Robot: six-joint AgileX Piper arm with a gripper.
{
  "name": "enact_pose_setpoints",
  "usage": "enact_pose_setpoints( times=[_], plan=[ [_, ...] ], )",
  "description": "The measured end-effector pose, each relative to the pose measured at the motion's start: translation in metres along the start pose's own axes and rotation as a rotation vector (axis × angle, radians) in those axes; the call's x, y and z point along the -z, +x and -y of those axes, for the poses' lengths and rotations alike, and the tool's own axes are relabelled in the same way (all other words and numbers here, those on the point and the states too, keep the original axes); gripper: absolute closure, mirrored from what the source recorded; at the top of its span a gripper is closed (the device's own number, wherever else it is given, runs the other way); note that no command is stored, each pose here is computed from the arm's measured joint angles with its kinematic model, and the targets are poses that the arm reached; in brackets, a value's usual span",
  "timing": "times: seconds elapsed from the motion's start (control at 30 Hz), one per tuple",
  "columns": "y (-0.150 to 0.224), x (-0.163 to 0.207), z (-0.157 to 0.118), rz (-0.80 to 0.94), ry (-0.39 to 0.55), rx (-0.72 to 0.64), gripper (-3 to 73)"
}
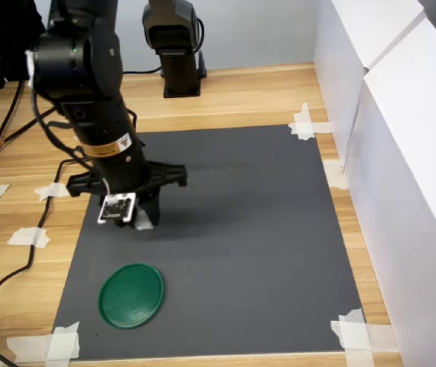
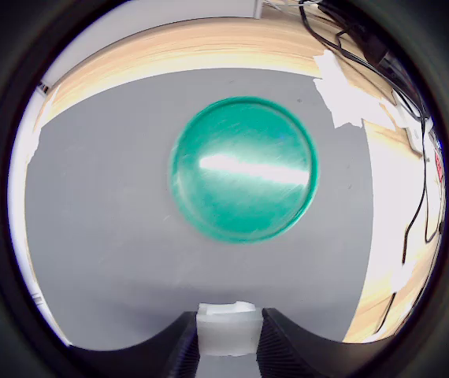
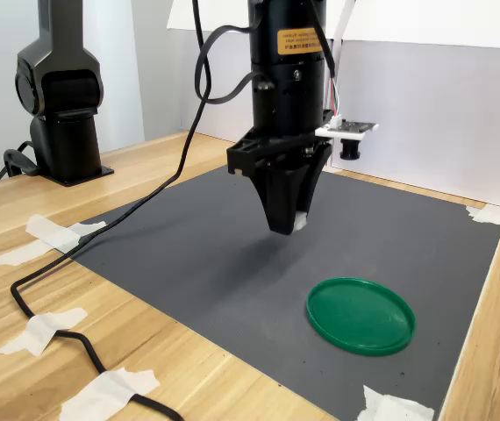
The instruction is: Grasp a white terminal and put it on the green lid.
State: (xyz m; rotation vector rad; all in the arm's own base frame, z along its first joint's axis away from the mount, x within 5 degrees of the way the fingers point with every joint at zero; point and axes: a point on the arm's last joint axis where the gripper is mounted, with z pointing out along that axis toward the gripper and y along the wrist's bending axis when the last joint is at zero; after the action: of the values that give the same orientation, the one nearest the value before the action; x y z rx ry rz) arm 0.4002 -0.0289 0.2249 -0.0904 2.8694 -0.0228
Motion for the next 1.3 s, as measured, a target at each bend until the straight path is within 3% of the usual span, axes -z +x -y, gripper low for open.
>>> enact_pose_setpoints(
  times=[0.4,0.87,1.17,1.3],
  plan=[
    [-0.046,-0.024,0.013,0.061,0.021,0.014,41.7],
    [-0.051,-0.045,0.013,0.044,0.011,0.074,40.7],
    [-0.052,-0.046,0.011,0.046,-0.007,0.068,14.0],
    [-0.052,-0.043,0.011,0.053,-0.005,0.070,10.3]
  ],
)
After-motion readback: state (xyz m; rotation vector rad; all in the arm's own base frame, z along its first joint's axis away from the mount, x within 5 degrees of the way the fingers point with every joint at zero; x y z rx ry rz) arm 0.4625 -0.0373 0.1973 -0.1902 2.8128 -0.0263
